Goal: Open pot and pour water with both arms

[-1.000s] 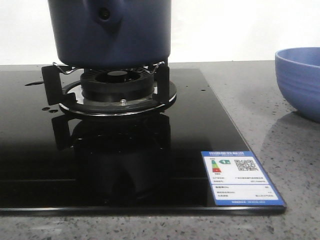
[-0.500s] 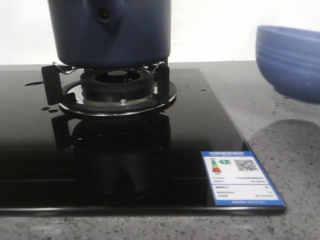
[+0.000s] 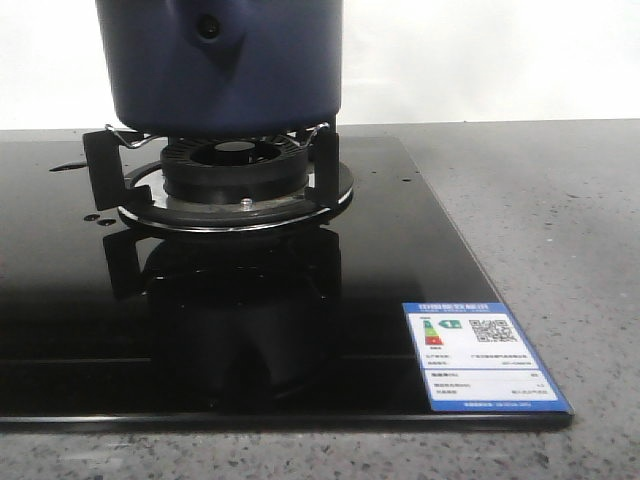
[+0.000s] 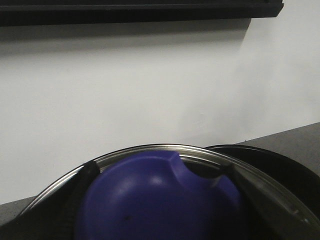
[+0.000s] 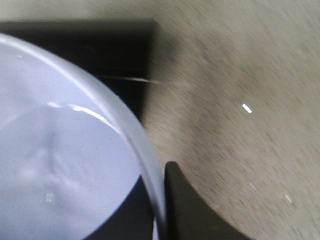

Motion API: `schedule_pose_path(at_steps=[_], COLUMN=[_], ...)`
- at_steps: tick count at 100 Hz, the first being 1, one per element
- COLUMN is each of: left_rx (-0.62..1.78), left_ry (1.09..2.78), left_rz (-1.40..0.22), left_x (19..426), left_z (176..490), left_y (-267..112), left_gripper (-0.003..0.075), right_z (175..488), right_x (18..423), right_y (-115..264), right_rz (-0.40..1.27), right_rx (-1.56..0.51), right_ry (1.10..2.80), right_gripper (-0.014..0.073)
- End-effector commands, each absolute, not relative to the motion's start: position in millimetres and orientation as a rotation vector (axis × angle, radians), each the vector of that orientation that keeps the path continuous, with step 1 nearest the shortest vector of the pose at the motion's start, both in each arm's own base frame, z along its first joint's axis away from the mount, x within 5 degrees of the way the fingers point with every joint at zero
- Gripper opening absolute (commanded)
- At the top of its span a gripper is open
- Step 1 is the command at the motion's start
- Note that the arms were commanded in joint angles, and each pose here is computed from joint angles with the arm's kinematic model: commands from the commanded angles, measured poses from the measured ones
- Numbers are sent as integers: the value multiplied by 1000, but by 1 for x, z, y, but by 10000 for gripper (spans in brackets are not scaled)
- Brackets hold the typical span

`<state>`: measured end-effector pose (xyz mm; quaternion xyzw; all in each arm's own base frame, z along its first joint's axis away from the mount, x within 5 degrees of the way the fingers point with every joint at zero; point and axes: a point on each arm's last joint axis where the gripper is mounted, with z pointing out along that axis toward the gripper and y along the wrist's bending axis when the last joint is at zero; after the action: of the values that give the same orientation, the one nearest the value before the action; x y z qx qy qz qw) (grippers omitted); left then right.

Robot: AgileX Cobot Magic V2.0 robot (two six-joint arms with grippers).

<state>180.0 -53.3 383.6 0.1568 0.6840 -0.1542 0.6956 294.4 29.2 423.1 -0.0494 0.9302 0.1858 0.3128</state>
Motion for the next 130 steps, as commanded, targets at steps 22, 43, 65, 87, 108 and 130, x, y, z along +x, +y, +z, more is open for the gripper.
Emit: schedule_pose_path(at_steps=[22,43,65,87,108,130], left_rx=[325,327,327,327,327,325], left_ry=[1466,1463,1463,1463,1463,1463], left_rz=[-395,-396,-396,-396,-396,-395], left_x=[173,172,172,172,172,172], left_z=[400,401,401,401,401,401], left_y=[-54,-54,-54,-54,-54,-54], left_gripper=[189,189,189,189,189,189], right_z=[481,479,475,474,477,474], right_x=[313,336,351,361,366,368], right_y=[77,112,141,160,178,192], right_rz=[509,406,301,180,34,-158], right_rx=[-282,-360,-409,-432,-487,-519], right_ry=[2288,2285,2203,2084,1943,1867], right_gripper=[-57,-57,-57,-57,-57,-57])
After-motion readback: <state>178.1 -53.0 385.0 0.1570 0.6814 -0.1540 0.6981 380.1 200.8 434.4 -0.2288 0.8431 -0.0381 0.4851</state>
